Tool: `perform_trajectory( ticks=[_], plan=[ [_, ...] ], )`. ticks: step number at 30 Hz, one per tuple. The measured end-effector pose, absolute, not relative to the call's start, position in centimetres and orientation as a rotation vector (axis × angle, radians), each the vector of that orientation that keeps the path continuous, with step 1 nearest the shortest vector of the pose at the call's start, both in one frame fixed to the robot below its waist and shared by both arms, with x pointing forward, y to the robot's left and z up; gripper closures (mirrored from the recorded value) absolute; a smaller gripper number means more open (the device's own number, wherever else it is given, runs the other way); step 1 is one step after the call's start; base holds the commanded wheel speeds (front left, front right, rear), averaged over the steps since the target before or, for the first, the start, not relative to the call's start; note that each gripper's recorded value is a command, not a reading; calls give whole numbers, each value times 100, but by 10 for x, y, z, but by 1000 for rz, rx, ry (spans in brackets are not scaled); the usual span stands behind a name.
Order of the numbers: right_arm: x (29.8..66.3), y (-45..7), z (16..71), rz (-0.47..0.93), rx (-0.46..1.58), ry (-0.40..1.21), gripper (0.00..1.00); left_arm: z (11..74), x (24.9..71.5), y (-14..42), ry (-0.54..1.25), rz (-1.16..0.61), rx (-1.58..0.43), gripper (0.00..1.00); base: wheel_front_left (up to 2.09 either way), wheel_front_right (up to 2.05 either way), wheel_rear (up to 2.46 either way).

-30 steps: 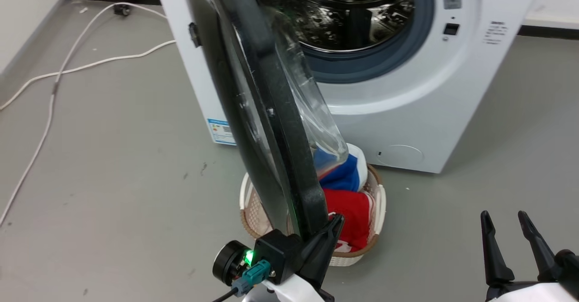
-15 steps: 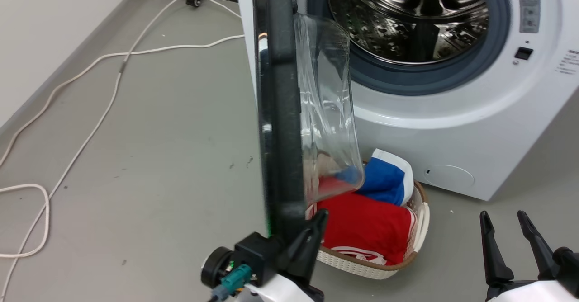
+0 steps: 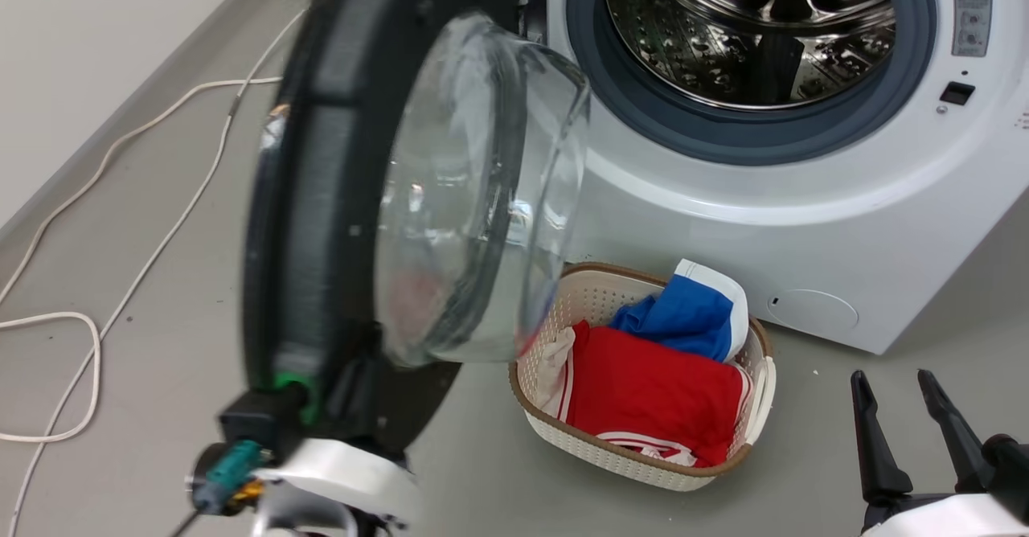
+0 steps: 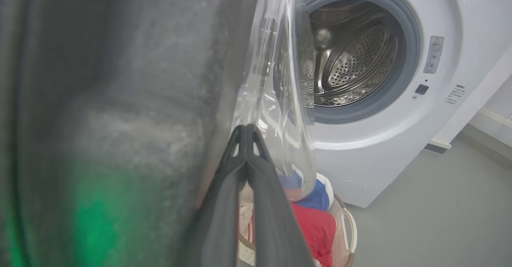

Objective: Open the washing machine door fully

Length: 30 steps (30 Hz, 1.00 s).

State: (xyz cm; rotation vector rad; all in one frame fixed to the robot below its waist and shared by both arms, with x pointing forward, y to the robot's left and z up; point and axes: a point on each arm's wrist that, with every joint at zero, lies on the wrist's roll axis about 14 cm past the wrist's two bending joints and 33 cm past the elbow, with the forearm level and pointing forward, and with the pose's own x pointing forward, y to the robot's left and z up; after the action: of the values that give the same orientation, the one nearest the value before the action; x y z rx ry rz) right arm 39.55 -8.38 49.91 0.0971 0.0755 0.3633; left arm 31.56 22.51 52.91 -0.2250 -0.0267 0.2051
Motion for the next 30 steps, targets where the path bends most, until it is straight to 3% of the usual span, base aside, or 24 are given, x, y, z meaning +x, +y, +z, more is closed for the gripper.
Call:
perform_trajectory(
  ticks=[19,30],
  plan=[
    [416,-106,478,286,108,120,0,503,326,395,8,583,-160,100,0,0,0],
    [421,-108,475,278,103,127,0,497,326,429,22,650,-158,100,0,0,0]
  ],
)
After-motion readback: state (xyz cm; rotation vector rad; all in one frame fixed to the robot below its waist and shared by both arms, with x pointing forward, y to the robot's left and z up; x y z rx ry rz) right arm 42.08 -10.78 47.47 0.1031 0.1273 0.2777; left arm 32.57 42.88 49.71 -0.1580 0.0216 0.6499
